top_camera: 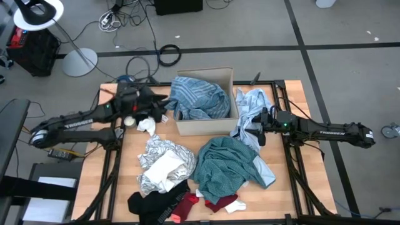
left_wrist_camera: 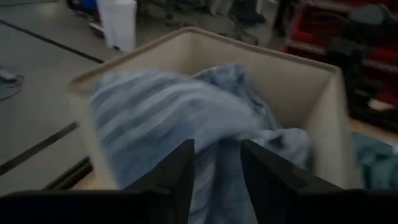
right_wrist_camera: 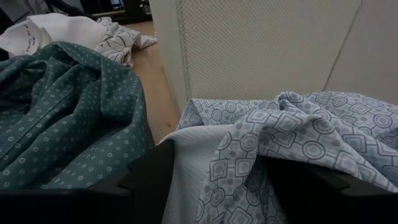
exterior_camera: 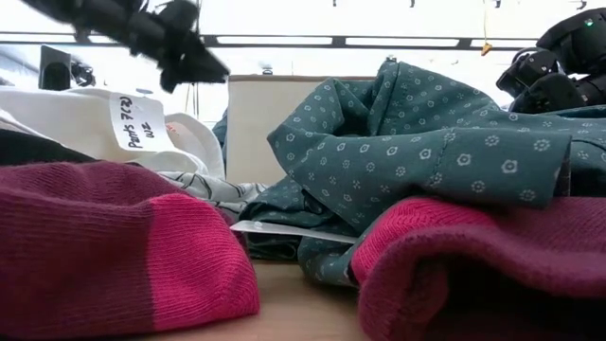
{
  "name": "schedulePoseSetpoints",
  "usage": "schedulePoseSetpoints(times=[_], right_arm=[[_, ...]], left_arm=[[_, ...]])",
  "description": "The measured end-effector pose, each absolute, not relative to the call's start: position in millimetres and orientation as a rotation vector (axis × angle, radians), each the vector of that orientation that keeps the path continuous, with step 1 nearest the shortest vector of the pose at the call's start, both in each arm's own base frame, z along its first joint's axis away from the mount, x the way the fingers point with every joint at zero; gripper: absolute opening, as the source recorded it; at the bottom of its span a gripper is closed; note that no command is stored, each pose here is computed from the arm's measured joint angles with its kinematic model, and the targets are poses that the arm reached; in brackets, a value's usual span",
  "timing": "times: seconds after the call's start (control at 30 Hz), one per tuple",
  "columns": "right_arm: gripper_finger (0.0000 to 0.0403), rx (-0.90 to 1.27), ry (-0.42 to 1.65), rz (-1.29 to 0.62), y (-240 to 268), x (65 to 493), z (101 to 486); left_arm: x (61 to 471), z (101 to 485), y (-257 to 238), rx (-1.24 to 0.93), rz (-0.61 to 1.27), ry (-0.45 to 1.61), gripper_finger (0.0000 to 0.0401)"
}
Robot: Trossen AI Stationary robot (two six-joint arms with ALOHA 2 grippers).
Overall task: Sort clothes
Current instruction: Put the dark blue shirt into the laundry organizer
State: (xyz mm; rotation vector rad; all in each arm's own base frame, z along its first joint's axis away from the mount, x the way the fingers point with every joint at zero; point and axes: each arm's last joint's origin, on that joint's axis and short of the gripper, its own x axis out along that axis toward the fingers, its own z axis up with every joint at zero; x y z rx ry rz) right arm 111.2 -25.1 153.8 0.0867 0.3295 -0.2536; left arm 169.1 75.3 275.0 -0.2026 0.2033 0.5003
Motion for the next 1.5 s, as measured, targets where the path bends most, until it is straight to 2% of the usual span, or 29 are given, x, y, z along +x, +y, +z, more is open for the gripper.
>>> schedulePoseSetpoints(times=[0.3, 0.63, 0.7, 0.77, 0.83, 0.9, 1.03, 1.27, 1.5], right_arm=[[0.0254, 0.087, 0.329, -0.253, -25, 111, 154], [0.0254, 0.087, 0.33, -0.253, -25, 111, 154], [0.0254, 0.086, 0.329, -0.253, -25, 111, 154], [0.0254, 0.087, 0.329, -0.253, -25, 111, 154], [0.0254, 0.087, 0.33, -0.253, -25, 111, 154], [0.0254, 0.086, 0.329, -0.253, -25, 111, 154], [0.0254, 0.087, 0.329, -0.254, -25, 111, 154], [0.0254, 0.087, 0.329, -0.253, -25, 111, 154], [0.0254, 0.087, 0.329, -0.253, -25, 111, 154]], left_arm=[[157, 210, 85, -0.221, 0.575, 0.296, 0.0136], [176, 186, 97, -0.188, 0.469, 0.335, 0.0136], [182, 182, 99, -0.227, 0.444, 0.324, 0.0126], [189, 182, 102, -0.255, 0.424, 0.298, 0.0094], [194, 187, 104, -0.248, 0.404, 0.268, 0.0041], [198, 196, 107, -0.226, 0.395, 0.243, 0.0014], [206, 226, 110, -0.194, 0.372, 0.166, 0.0004], [224, 298, 117, -0.111, 0.287, 0.039, 0.0002], [263, 351, 127, -0.056, 0.2, -0.008, 0.0001]])
